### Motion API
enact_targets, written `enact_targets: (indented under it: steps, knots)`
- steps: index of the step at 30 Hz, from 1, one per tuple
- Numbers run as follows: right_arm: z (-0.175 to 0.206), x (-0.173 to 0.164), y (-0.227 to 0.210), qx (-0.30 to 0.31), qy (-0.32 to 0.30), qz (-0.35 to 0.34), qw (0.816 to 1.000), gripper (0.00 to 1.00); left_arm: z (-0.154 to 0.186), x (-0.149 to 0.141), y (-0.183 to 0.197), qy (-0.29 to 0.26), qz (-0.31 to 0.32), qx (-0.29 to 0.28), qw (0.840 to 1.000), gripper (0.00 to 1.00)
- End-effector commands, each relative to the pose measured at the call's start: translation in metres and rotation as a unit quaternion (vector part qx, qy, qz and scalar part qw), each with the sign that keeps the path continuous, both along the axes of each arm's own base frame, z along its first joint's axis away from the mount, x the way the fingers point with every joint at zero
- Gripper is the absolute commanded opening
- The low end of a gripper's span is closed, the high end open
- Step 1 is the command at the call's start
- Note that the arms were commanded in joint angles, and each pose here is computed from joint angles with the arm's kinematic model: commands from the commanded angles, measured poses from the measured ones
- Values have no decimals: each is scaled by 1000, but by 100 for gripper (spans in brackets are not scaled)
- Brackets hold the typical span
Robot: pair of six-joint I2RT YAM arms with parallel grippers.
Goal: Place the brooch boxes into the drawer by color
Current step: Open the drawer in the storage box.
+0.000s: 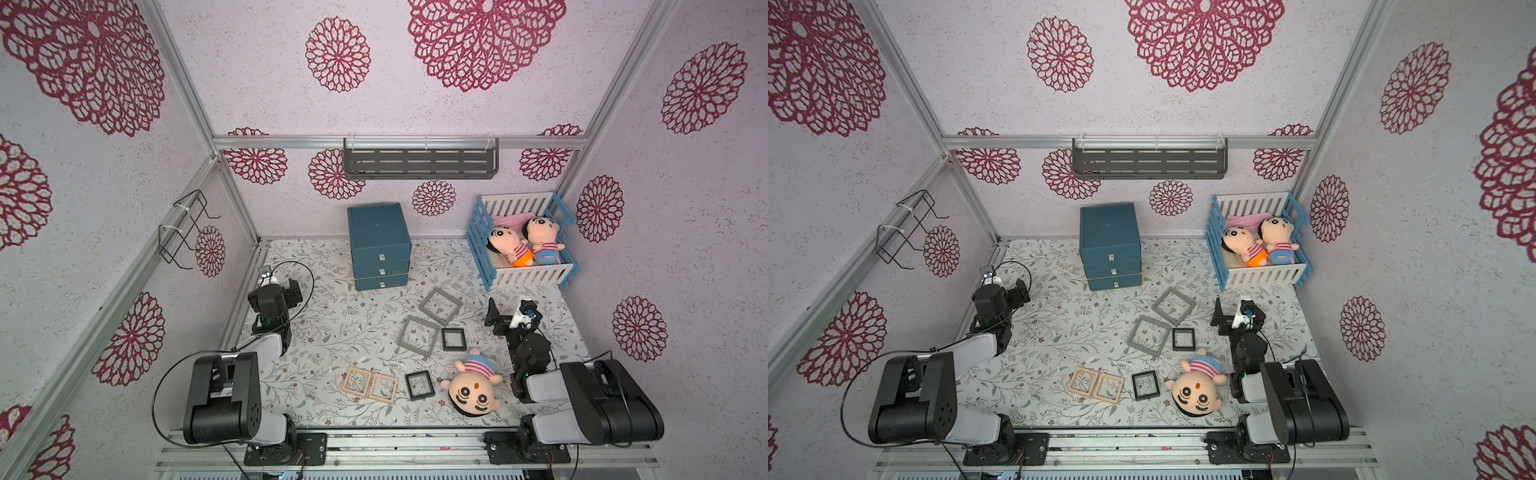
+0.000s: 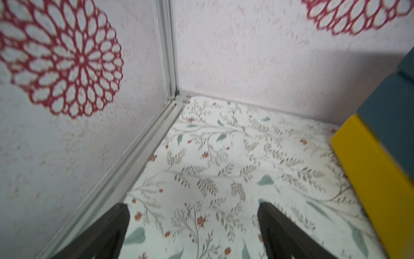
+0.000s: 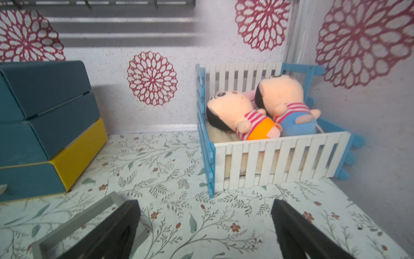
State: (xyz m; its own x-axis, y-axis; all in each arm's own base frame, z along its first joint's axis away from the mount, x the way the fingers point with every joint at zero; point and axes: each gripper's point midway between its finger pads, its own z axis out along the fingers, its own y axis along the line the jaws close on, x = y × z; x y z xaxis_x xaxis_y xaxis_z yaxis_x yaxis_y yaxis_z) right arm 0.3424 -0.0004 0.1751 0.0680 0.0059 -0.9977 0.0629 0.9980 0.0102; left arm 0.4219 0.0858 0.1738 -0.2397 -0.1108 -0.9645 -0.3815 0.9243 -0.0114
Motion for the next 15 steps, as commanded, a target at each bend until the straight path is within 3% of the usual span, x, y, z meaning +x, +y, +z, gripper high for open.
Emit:
enact_targets:
  steps: [1,6,10,12,13,14,15]
  knots:
    - [44,0,-5,2,-52,-28,998,99,13,-6,0,16,12,-2,1000,97]
    - [125,11,8,-2,-112,-27,993,99,73,0,-15,-24,11,-14,1000,97]
    - [238,3,41,15,-189,5,982,99,152,-1,-44,-71,-5,-10,997,97]
    - [282,5,42,136,-183,25,973,99,192,-8,-48,-102,23,-52,993,97]
    - [277,14,34,226,-124,14,966,99,198,-11,-46,-96,38,-104,989,97]
    - [269,15,30,277,-78,2,958,99,190,-16,-45,-58,45,-163,984,97]
    - [263,11,23,308,-73,-13,948,99,180,-22,-42,-27,55,-214,975,97]
